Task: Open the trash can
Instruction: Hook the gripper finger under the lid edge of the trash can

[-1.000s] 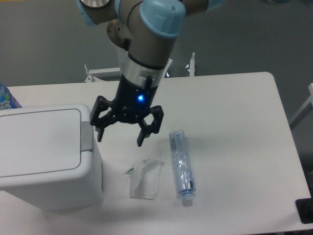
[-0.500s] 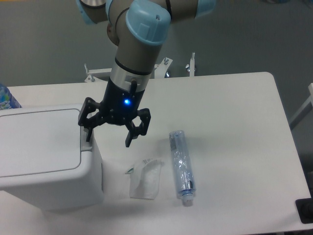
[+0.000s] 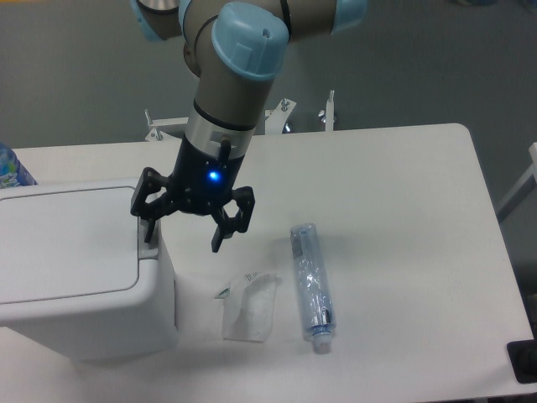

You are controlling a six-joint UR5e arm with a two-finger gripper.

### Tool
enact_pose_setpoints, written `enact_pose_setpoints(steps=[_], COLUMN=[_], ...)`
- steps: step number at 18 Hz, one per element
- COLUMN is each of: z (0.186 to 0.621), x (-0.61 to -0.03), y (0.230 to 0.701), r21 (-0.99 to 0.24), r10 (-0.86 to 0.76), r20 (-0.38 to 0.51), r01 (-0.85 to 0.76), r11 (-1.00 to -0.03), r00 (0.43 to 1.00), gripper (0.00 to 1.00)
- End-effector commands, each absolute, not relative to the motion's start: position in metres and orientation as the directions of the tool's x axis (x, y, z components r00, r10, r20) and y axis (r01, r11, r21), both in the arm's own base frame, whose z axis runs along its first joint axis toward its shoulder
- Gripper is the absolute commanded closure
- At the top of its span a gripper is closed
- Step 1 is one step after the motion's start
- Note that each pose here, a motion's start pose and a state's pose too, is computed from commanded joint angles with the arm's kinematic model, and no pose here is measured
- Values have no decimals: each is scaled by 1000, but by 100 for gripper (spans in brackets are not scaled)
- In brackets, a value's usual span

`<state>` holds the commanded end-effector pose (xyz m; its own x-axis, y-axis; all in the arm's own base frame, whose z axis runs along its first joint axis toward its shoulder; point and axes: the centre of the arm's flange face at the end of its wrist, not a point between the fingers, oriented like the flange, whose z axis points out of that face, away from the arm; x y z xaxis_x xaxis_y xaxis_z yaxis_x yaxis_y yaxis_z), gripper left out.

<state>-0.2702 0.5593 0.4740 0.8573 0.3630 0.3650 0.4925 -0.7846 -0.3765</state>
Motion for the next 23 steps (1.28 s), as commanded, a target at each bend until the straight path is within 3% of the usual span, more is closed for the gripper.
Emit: enact_pose_setpoints(steps=[23], z=[467], x=[-270], y=[558], r21=[-365], r10=[364], r20=[363], r01=[491], r11=[-791], r00=[858], gripper=[0])
